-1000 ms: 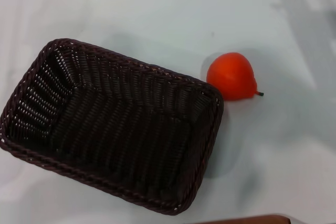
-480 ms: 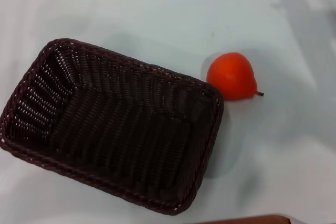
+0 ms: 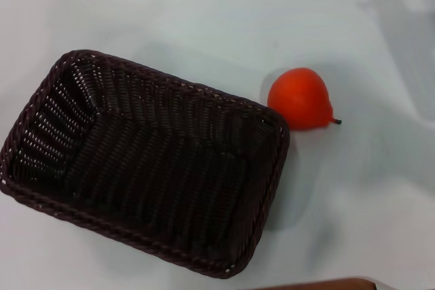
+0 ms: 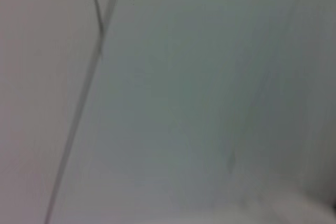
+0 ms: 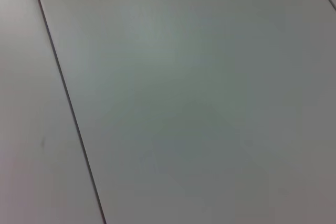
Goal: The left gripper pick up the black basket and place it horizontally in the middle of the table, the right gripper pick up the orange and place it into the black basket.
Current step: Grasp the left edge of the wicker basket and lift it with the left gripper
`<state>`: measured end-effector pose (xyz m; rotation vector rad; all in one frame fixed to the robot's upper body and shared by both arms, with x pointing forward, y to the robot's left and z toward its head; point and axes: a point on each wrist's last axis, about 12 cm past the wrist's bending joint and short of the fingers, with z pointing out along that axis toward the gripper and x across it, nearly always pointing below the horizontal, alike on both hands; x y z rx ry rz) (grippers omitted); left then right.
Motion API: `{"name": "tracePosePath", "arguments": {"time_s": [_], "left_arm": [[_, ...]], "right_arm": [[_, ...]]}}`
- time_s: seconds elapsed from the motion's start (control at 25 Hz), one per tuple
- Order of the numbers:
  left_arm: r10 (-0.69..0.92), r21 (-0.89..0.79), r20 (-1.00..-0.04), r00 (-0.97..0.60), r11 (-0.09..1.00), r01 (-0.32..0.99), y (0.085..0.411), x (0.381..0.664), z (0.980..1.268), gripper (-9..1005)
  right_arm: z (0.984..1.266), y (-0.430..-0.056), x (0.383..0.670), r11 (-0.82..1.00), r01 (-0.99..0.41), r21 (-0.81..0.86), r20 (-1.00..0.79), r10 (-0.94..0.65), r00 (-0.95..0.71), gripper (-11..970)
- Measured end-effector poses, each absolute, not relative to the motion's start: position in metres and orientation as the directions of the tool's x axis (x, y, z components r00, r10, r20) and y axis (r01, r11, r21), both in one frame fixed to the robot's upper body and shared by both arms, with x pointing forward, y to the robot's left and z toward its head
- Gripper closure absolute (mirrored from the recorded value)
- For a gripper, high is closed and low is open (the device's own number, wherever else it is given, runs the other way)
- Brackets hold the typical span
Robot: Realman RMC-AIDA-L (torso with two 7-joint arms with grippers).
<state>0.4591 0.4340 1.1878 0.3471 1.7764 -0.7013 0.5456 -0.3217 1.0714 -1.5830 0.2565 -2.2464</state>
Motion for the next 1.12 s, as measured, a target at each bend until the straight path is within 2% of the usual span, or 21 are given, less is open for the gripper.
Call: {"name": "tracePosePath", "arguments": {"time_s": [0.2, 0.32, 0.6, 0.96, 1.12], "left_arm": [[0.17, -0.196, -0.845, -0.506, 0.783, 0.59, 0.41, 0.471, 1.23, 138], [0.311, -0.134, -0.731, -0.607, 0.807, 0.575, 0.391, 0.481, 1.244, 138], [0.435, -0.115, -0.468, -0.769, 0.833, 0.541, 0.344, 0.506, 1.239, 138], [0.416, -0.182, -0.434, -0.799, 0.828, 0.531, 0.302, 0.529, 1.222, 138], [0.397, -0.219, -0.416, -0.818, 0.83, 0.514, 0.295, 0.535, 1.218, 137]], "right_arm": [[1.074, -0.324, 0.547, -0.915, 0.201, -0.35, 0.865, -0.398, -0.306, 31], [1.075, -0.324, 0.547, -0.915, 0.201, -0.349, 0.865, -0.397, -0.308, 32], [1.077, -0.326, 0.548, -0.908, 0.208, -0.363, 0.855, -0.413, -0.314, 32], [1.076, -0.327, 0.549, -0.903, 0.2, -0.38, 0.85, -0.427, -0.309, 32], [1.076, -0.328, 0.549, -0.9, 0.202, -0.387, 0.847, -0.434, -0.307, 32]]}}
